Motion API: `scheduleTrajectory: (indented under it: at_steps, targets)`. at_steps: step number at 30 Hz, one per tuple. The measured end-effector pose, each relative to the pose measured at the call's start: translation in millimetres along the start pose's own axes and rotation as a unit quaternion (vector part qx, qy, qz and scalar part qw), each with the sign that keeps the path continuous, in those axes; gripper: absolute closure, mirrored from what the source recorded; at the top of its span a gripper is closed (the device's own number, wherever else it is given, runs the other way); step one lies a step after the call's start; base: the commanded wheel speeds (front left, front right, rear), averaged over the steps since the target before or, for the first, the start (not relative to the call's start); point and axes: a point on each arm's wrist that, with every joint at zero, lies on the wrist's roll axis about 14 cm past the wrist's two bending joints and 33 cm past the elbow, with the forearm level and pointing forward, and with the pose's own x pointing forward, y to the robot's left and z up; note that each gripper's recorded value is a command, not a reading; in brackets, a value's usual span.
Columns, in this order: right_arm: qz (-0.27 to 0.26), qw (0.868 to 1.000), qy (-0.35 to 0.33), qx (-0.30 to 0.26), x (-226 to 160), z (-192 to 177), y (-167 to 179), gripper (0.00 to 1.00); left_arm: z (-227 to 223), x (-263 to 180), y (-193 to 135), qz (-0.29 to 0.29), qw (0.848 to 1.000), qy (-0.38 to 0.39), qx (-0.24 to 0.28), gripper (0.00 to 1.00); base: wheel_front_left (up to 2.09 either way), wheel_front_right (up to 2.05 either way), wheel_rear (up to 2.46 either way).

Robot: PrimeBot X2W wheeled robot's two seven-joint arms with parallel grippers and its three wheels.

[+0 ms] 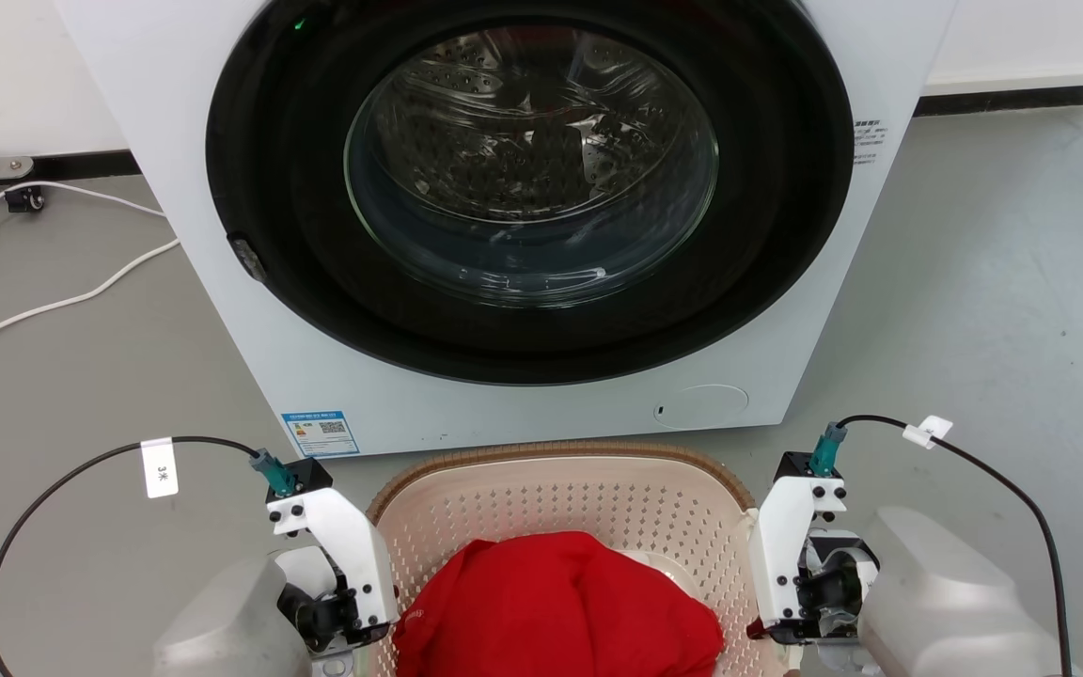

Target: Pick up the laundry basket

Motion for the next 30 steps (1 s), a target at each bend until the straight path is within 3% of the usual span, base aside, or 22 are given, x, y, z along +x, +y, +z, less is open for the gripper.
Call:
scheduleTrajectory:
  at_steps: [30]
  targets:
    - [-0.003,1.000,0.000,0.004,-2.3,0.6,-1.4,1.00,-0.6,-1.3,-1.7,-0.004,1.000,-0.005,-0.007,1.00,0.00,0.00,0.00]
